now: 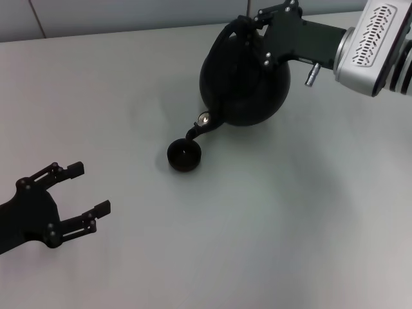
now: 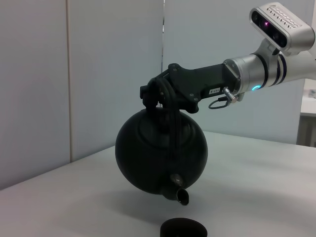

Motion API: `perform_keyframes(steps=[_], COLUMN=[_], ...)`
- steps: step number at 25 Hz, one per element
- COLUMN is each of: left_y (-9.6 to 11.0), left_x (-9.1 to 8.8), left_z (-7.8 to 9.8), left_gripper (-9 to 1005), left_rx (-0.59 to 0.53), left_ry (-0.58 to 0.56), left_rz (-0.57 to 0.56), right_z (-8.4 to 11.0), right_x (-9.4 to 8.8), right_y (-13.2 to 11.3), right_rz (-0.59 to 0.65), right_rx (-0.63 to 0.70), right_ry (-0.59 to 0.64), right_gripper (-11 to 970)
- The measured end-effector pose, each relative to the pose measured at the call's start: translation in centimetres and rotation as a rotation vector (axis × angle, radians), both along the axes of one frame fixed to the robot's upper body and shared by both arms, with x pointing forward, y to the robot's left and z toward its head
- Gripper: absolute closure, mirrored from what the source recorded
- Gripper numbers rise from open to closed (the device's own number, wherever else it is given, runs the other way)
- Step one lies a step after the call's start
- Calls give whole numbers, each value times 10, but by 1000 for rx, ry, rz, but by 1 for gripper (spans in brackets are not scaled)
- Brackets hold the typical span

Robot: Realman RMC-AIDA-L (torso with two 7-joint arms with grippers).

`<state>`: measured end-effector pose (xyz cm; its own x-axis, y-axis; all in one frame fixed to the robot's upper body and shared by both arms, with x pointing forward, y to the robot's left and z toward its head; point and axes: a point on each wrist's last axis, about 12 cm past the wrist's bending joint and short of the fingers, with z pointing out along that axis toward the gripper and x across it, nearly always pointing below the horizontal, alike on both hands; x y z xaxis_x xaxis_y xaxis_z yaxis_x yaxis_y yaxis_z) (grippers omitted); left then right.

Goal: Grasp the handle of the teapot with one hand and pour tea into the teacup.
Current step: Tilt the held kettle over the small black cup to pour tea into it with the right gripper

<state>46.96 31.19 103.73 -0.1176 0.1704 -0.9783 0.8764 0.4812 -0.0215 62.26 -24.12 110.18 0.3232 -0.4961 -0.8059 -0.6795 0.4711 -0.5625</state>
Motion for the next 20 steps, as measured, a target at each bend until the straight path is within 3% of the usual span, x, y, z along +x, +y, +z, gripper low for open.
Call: perform_keyframes(steps=[20], left_y=[-1], left_x=[4], left_z=[1], left_gripper=[135], left_rx=[-2], left_ry=[-7], left_rz=[5], right_z=[3], right_x=[4], right_y=[9], right_rz=[37], right_rx=[-70], right_ry=[-43], right_gripper=[878])
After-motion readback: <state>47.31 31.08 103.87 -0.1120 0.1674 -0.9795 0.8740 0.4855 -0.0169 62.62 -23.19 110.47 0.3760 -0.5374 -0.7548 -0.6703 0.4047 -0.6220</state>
